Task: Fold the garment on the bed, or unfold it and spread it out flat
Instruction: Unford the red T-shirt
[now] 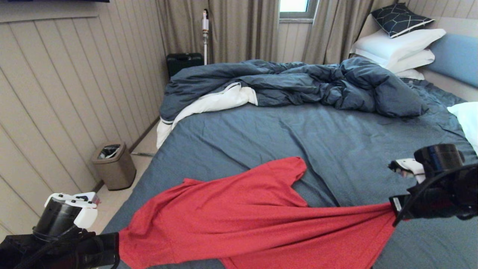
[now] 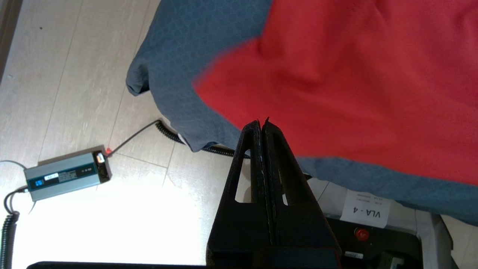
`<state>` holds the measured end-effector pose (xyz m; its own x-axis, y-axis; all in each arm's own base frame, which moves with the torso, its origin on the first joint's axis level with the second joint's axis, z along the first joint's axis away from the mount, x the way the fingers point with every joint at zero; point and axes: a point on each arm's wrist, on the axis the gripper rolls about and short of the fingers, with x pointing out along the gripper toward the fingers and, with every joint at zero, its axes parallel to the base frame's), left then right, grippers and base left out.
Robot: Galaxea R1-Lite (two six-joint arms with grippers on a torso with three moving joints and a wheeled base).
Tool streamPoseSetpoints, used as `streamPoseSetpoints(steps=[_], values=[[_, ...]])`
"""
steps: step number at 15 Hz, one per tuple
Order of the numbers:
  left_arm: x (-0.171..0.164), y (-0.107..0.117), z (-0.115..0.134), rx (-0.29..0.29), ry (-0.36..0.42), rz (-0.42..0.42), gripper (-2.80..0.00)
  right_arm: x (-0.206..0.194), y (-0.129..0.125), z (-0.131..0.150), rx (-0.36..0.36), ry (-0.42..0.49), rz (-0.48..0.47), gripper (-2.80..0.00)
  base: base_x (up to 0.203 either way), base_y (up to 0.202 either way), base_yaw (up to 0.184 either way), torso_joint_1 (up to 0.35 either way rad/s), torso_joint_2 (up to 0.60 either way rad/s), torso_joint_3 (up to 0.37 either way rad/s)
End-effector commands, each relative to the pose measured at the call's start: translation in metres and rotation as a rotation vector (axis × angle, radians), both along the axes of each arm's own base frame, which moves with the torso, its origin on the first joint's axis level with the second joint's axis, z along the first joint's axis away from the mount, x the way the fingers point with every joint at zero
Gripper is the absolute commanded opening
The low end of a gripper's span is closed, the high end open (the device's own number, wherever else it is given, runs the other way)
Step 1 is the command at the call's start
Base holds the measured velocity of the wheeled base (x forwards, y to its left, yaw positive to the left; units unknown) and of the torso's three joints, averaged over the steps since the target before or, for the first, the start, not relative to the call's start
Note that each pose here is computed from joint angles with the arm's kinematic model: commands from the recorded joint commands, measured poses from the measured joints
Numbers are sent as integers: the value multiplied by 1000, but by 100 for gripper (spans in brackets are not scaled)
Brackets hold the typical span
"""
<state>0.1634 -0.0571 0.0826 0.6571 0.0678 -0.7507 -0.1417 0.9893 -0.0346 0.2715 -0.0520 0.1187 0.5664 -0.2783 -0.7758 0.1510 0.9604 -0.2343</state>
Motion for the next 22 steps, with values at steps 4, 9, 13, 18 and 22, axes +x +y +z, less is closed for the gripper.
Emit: streamPoseSetpoints(steps=[4,9,13,18,22], values=[[1,0,1,-2,-5,3,-280,104,-22,20,-67,-99,-96,-280,0,0,0,0,0,0],[0,0,0,-1,0,2,-280,165,-28,-22,-152,-76,-146,-280,0,0,0,0,0,0],[0,0,-1,-8,4,15,-280,174,-31,-41,-157,-97,-152,-280,0,0,0,0,0,0],[0,0,-1,-15,2,23,-280,173,-30,-39,-154,-93,-146,0,0,0,0,0,0,0],[0,0,-1,-15,2,23,-280,169,-30,-25,-122,-134,-152,0,0,0,0,0,0,0]])
